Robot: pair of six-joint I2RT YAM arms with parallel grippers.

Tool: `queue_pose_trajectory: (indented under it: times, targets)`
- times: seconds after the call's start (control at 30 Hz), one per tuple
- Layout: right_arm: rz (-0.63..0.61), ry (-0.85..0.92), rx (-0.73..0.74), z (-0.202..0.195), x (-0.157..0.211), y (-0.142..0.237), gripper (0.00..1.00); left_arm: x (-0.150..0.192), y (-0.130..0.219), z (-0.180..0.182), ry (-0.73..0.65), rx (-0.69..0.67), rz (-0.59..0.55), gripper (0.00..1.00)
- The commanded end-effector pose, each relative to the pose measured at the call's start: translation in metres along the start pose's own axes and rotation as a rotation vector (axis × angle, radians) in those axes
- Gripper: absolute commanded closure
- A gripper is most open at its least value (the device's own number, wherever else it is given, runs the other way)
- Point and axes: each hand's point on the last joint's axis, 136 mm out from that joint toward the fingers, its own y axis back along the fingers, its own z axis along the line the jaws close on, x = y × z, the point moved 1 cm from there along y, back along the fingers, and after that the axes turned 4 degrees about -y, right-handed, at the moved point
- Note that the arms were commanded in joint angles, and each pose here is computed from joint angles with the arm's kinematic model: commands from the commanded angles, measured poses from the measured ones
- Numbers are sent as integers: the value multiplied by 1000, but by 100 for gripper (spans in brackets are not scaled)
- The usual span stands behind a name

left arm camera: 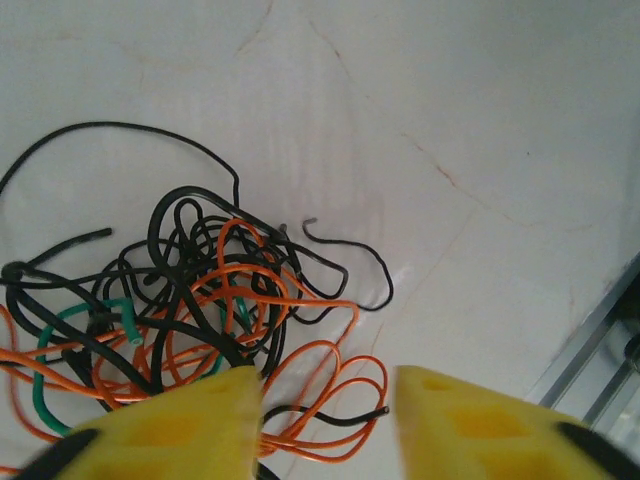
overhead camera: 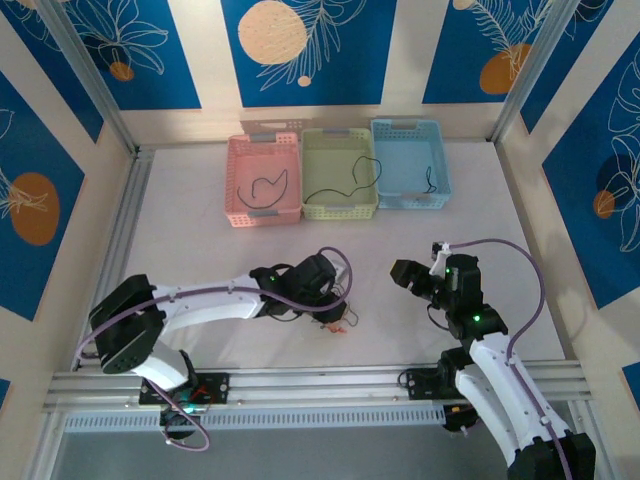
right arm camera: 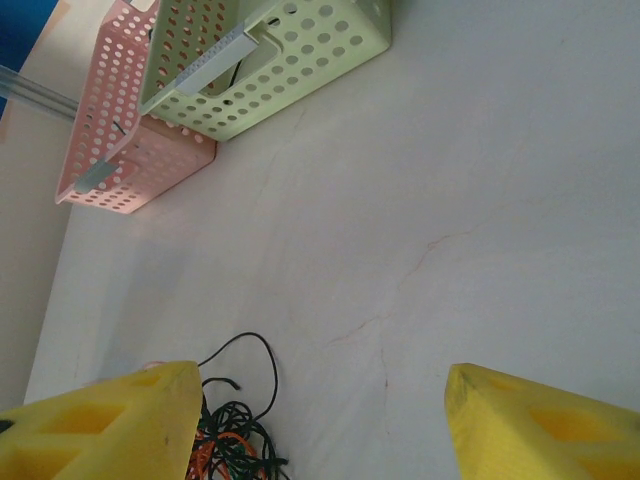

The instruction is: Untangle the cables

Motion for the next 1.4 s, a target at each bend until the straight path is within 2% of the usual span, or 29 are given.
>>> queue_pose_trajectory:
  times: [0.0, 0.1, 0.27, 0.43, 0.6, 0.77, 0.97, 1.27, 1.37]
  targets:
    - [11, -14, -14, -2, 4, -2, 34, -11, 20, -10, -32, 37, -35, 50]
    - [16, -14, -19, -1, 4, -2, 34, -13, 37, -11, -39, 44, -60, 45]
    - [53, 12, -81, 13, 8, 0, 36, -4, 62, 3, 18, 11, -101, 43]
    - [192, 109, -195, 50, 34, -6, 38, 16, 70, 35, 144, -31, -113, 42]
    - [389, 287, -148, 81, 69, -25, 39, 31, 68, 64, 259, -48, -129, 42]
    - [541, 362, -63, 86, 86, -56, 42, 37, 65, 75, 338, 1, -150, 43]
    - [661, 392, 3, 83, 92, -85, 45, 43, 62, 81, 346, -5, -141, 43]
    - [782, 445, 43, 73, 109, -98, 48, 49, 58, 85, 355, -5, -138, 43]
    - [815, 445, 54, 68, 114, -100, 53, 50, 56, 86, 357, -6, -136, 43]
